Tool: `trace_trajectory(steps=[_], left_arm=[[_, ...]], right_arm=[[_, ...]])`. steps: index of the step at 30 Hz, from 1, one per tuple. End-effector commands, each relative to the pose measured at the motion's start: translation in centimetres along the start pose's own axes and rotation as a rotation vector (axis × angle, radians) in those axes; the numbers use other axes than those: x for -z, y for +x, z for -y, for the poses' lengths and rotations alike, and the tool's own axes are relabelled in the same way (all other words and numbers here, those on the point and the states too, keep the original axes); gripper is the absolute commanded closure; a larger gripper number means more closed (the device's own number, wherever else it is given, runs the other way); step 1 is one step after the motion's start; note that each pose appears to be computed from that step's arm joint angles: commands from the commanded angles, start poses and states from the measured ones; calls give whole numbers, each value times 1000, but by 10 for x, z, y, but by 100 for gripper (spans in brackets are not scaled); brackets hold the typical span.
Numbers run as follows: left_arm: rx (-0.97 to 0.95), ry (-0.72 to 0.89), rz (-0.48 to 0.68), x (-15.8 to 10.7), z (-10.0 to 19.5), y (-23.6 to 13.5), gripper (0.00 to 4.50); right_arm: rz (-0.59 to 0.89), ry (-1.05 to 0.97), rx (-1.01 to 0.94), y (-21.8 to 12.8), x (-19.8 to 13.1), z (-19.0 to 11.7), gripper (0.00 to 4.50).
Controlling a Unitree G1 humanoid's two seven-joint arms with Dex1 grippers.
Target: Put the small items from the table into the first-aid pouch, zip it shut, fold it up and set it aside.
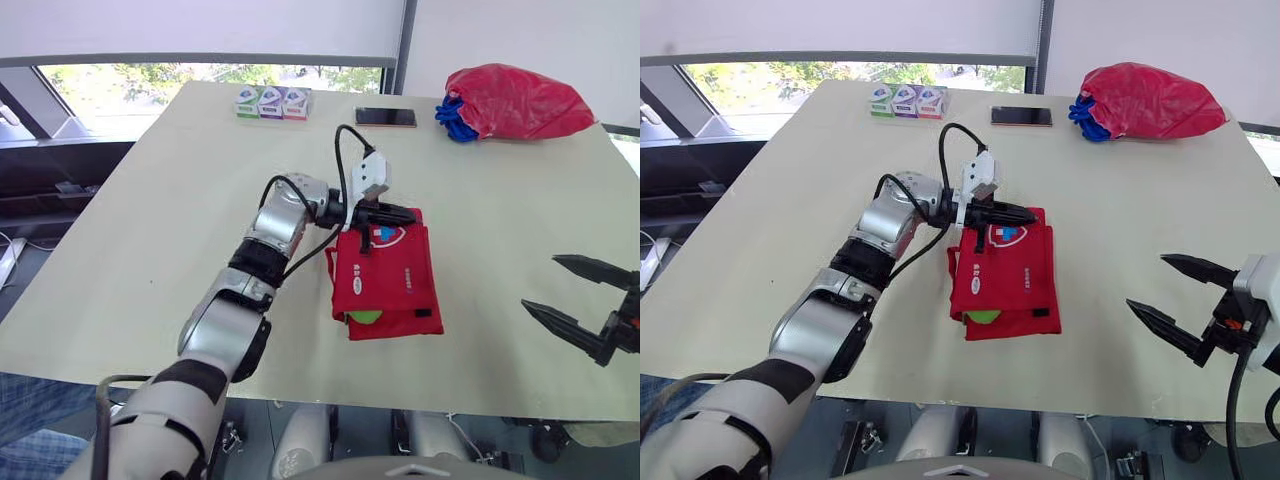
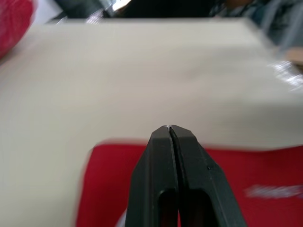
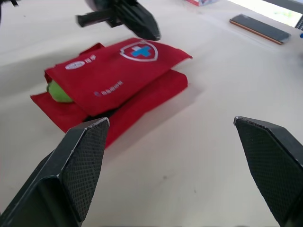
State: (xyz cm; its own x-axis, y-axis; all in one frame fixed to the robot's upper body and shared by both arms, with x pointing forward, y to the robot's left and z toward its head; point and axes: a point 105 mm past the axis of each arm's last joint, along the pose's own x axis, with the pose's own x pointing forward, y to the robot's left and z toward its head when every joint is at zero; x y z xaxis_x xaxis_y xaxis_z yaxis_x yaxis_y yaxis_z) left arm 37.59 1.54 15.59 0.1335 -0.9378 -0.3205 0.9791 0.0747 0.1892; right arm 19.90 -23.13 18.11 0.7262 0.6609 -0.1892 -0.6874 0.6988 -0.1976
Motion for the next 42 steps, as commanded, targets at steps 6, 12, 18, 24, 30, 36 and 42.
trace_trajectory(steps=[6,12,18,24,30,36,42], left_arm=[[64,-47,-202,53,16,28,443],[85,-59,-120,47,20,30,443],[50,-23,164,-3,5,1,443],[74,-6,213,-13,17,-82,342],[106,15,112,-11,57,-138,61],[69,25,73,-22,86,-171,13],[2,22,73,-27,96,-175,13]], right_arm=[[39,-27,4,-1,-4,0,0],[28,-16,27,-3,0,1,0],[9,100,16,12,10,-5,0],[16,224,-23,48,12,-11,0],[33,391,-110,75,7,-19,0],[-156,495,-196,103,32,-37,0],[-330,596,-249,116,62,-63,0]])
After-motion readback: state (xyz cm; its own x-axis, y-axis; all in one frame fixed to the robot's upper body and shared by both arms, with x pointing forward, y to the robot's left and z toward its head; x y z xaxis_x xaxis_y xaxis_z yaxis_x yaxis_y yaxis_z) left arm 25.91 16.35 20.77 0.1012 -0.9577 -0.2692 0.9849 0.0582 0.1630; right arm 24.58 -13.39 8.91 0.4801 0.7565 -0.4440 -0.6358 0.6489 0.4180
